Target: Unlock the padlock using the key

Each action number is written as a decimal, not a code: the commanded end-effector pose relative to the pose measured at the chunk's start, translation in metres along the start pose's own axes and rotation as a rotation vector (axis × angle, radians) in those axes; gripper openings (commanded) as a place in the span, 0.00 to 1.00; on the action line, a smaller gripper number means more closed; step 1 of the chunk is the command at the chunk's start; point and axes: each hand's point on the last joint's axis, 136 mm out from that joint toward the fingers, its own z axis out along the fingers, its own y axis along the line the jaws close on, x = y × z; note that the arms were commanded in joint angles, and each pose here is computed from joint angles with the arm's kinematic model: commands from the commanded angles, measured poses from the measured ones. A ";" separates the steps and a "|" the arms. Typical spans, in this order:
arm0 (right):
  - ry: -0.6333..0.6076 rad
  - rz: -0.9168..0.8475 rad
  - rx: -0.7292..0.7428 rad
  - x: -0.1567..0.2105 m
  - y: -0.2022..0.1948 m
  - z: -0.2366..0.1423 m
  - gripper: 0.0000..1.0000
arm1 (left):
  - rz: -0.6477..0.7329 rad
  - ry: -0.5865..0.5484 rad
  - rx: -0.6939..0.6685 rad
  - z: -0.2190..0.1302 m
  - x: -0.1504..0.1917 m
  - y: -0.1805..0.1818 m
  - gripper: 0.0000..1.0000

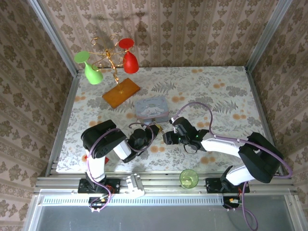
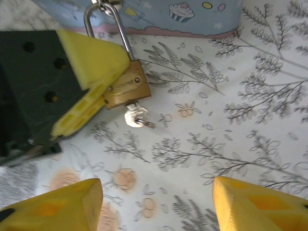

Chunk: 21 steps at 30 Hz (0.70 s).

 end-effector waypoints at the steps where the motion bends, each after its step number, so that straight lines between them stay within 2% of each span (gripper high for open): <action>1: 0.129 -0.093 -0.013 0.025 -0.011 0.011 0.64 | 0.020 0.014 -0.022 -0.004 0.003 0.009 0.00; 4: 0.072 0.026 -0.236 0.011 0.017 0.012 0.63 | 0.016 0.022 -0.016 -0.004 0.003 0.007 0.00; 6: 0.023 0.084 -0.332 -0.001 0.025 0.008 0.62 | 0.014 0.024 -0.011 -0.006 0.002 0.005 0.00; 8: 0.011 0.107 -0.348 -0.008 0.025 0.009 0.59 | 0.018 0.022 -0.002 -0.008 0.001 0.002 0.00; 16: 0.090 0.109 -0.422 -0.009 0.028 0.025 0.56 | 0.015 0.041 0.040 -0.007 0.004 -0.014 0.00; 21: 0.089 0.099 -0.428 -0.012 0.028 0.032 0.48 | 0.016 0.043 0.054 -0.008 0.004 -0.019 0.00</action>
